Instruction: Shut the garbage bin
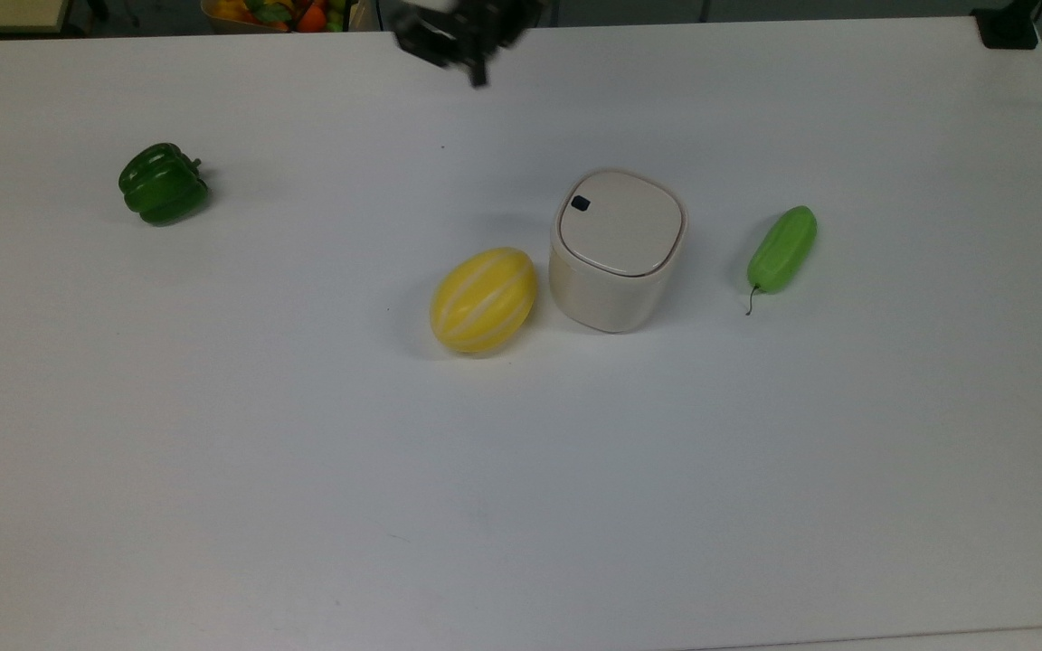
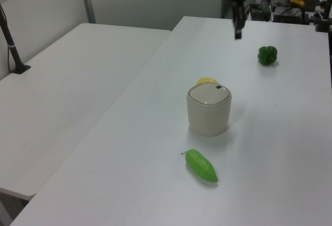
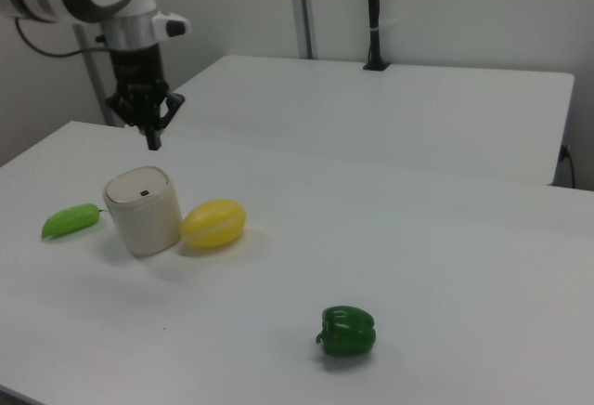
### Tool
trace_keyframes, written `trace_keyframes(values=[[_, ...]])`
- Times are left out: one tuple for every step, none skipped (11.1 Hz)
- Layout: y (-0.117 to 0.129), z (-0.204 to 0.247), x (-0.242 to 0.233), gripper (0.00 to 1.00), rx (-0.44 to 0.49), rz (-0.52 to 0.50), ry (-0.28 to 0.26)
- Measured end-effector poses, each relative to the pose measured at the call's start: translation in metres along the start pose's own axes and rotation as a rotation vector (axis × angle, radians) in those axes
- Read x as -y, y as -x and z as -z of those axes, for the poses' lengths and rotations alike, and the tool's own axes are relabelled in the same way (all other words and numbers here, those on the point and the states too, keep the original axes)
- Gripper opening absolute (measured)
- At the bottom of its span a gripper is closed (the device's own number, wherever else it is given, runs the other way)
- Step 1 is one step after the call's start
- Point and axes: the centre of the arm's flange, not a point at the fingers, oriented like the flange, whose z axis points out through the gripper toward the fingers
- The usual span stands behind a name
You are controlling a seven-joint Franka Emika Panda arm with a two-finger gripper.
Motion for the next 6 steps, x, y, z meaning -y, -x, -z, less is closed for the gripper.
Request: trace_keyframes(values=[[0.020,0.014,-0.030,0.04,-0.001,-0.119,-0.007],[0.037,0.022,-0.060,0.13,-0.008,-0.239,-0.013],[0.054,0.026,-0.095,0.33,-0.016,-0.374,-0.017],[0.062,0.026,-0.112,0.46,-0.017,-0.424,-0.019],[0.069,0.027,-0.124,0.62,-0.018,-0.457,-0.021],[0.074,0.028,-0.133,0.77,-0.020,-0.484,-0.022]])
